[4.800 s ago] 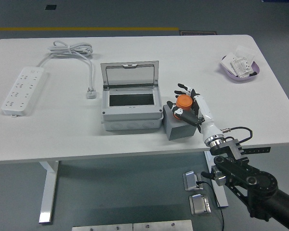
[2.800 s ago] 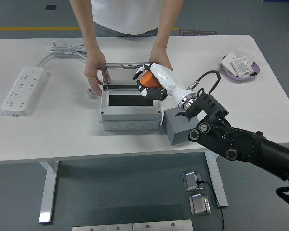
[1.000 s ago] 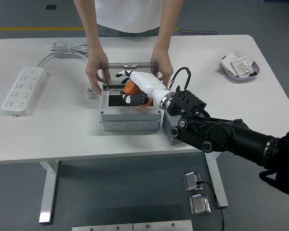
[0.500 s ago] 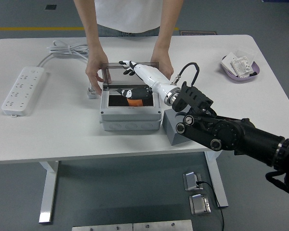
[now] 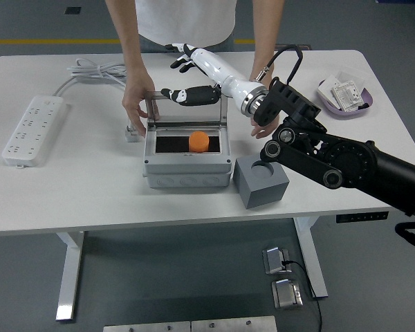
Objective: Fetch the battery,place it into the box,close the lid of the box
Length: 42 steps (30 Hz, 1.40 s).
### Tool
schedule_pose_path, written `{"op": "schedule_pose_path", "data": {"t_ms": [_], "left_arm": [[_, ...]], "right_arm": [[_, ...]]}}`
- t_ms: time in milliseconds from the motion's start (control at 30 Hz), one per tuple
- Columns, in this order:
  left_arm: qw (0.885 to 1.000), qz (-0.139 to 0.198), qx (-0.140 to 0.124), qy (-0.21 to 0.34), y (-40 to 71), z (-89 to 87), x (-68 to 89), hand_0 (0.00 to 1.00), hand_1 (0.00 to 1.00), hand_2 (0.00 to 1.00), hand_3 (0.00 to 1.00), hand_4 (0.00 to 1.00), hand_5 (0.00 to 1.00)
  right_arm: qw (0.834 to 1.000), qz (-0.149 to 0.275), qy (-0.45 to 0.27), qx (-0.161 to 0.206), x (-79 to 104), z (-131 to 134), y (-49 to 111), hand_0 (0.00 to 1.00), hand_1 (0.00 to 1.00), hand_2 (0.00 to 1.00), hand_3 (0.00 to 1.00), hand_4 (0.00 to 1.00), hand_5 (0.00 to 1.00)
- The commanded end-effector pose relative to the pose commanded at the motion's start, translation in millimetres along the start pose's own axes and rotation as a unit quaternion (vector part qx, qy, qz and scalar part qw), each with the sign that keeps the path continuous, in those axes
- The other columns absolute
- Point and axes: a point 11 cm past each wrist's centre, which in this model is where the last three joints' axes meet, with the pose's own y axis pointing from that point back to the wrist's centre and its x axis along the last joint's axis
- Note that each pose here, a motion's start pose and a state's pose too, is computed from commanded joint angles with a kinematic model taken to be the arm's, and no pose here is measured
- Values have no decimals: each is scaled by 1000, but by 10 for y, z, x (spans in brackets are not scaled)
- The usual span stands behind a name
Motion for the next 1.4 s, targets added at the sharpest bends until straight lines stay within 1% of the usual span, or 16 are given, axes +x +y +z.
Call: {"op": "schedule_pose_path", "data": {"t_ms": [100, 133, 300, 333, 500, 533, 700, 733, 867, 933, 1167, 1400], "left_arm": [[1000, 2, 0, -1, 1, 9, 21, 646, 687, 570, 551, 443, 2], [1000, 2, 0, -1, 2, 13, 27, 646, 685, 571, 550, 438, 2], [1000, 4, -2, -3, 5, 37, 56, 646, 685, 571, 550, 438, 2], [1000, 5, -2, -3, 6, 43, 62, 646, 683, 569, 546, 432, 2], [1000, 7, -3, -5, 9, 65, 88, 646, 683, 569, 546, 432, 2], [1000, 7, -4, -6, 10, 68, 92, 646, 682, 569, 545, 431, 2], [1000, 8, -4, -8, 12, 81, 108, 646, 682, 569, 545, 431, 2], [1000, 9, -4, -8, 12, 82, 110, 645, 680, 568, 544, 428, 2], [1000, 9, -4, -9, 12, 82, 115, 645, 680, 568, 544, 428, 2], [1000, 9, -5, -10, 12, 84, 113, 646, 678, 567, 540, 425, 2], [1000, 7, -4, -11, 12, 81, 96, 646, 678, 566, 542, 424, 2], [1000, 8, -5, -9, 9, 67, 90, 646, 677, 564, 539, 421, 2]], "right_arm": [[1000, -6, -5, -12, -17, 57, -67, 776, 686, 715, 893, 786, 410], [1000, -9, -5, -16, -28, 78, -83, 722, 645, 696, 883, 789, 412], [999, -18, -9, -41, -84, 226, -143, 722, 645, 696, 883, 789, 412], [999, -20, -10, -46, -93, 254, -151, 721, 644, 692, 878, 775, 410], [998, -22, -15, -58, -116, 343, -166, 721, 644, 692, 878, 775, 410], [998, -22, -16, -59, -121, 354, -167, 735, 645, 692, 874, 769, 405], [998, -22, -19, -61, -136, 380, -175, 735, 645, 692, 874, 769, 405], [998, -22, -19, -61, -136, 382, -176, 753, 651, 693, 873, 765, 422], [998, -22, -20, -62, -147, 398, -177, 753, 651, 693, 873, 765, 422], [997, -24, -22, -64, -170, 417, -169, 764, 649, 689, 866, 751, 423], [997, -35, -20, -69, -291, 494, -107, 770, 649, 687, 865, 748, 424], [997, -36, -9, -67, -279, 507, -62, 773, 647, 687, 862, 747, 426]]}}
